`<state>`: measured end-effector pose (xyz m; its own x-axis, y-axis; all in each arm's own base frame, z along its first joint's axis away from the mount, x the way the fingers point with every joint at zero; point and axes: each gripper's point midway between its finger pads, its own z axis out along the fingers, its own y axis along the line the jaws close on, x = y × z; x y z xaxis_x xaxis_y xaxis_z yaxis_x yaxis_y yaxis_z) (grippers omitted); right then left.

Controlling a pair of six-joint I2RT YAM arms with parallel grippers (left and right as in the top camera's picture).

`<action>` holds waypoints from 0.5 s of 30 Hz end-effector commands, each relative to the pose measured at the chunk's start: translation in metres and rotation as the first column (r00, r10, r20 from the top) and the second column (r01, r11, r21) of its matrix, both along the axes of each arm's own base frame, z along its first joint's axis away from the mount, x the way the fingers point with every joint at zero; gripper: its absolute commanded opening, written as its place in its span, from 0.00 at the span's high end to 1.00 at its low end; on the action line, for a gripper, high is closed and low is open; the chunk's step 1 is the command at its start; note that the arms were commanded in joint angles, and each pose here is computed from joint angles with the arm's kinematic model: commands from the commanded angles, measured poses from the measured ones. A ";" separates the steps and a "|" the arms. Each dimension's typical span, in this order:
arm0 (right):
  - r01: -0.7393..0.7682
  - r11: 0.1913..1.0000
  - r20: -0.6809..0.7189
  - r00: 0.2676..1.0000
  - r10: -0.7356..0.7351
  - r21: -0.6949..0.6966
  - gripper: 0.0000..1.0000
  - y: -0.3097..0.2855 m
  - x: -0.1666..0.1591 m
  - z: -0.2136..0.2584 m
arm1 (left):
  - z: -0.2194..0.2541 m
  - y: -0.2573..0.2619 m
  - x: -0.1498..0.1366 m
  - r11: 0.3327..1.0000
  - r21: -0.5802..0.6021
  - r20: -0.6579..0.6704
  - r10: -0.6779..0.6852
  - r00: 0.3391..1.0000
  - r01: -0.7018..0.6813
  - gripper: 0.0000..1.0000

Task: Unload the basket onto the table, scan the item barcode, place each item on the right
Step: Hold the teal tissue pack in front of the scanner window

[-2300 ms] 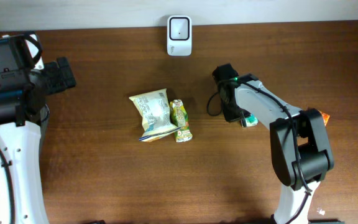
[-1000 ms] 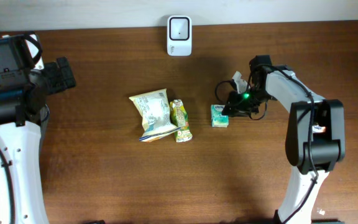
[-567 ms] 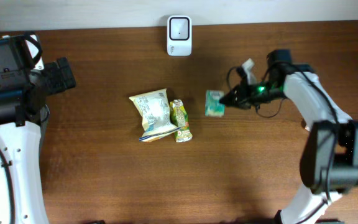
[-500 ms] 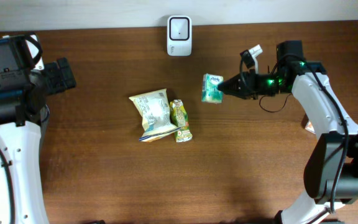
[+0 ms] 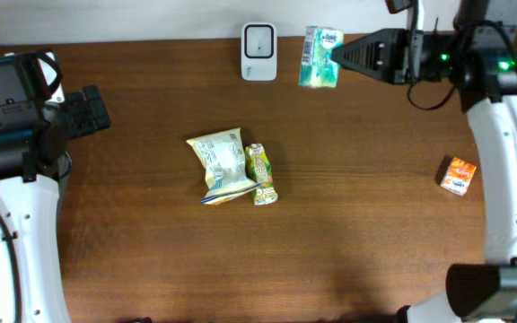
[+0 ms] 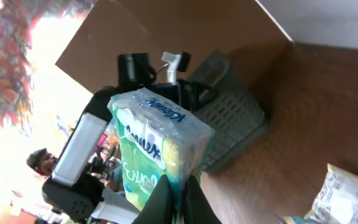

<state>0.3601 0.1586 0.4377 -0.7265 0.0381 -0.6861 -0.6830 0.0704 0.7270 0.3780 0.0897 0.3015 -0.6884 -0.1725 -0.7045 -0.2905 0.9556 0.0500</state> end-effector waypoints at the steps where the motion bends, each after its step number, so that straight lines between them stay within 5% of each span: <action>1: 0.281 0.938 -0.005 0.958 -0.288 -0.200 0.96 -0.012 0.040 -0.030 | 0.005 0.000 0.000 1.000 0.002 0.013 -0.004 1.000 0.004 0.01; 2: 0.503 0.729 0.048 0.836 -0.546 -0.464 0.96 -0.031 0.075 -0.081 | 0.005 0.001 0.000 1.000 0.002 0.013 -0.004 1.000 0.004 0.01; 3: 0.527 0.681 0.073 0.814 -0.576 -0.508 0.96 -0.031 0.078 -0.089 | 0.005 0.000 0.000 1.000 0.002 0.013 -0.004 1.000 0.004 0.01; 6: 0.685 0.342 0.362 0.666 -0.653 -0.644 0.96 -0.024 0.109 -0.104 | 0.005 0.000 0.000 1.000 0.002 0.013 -0.004 1.000 0.004 0.01; 7: 0.707 0.287 0.422 0.644 -0.638 -0.646 0.96 -0.022 0.118 -0.103 | 0.005 0.000 0.000 1.000 0.002 0.013 -0.005 1.000 0.005 0.01; 8: 0.741 0.174 0.545 0.612 -0.573 -0.649 0.96 -0.011 0.141 -0.110 | 0.005 0.000 0.000 1.000 0.002 0.013 -0.004 1.000 0.004 0.01; 12: 0.806 -0.057 0.794 0.565 -0.226 -0.590 0.96 0.037 0.213 -0.175 | 0.005 0.000 0.000 1.000 0.002 0.013 -0.004 1.000 0.004 0.01; 15: 0.846 -0.153 0.851 0.523 0.051 -0.511 0.96 0.060 0.249 -0.221 | 0.005 0.000 0.000 1.000 0.002 0.013 -0.004 1.000 0.004 0.01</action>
<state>0.5985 0.2277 0.2214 -0.4446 -0.5519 -0.7055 -0.2491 0.8328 -0.4944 0.3776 0.0896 0.3011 -0.6900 -0.1727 -0.7029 -0.2904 0.9556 0.0503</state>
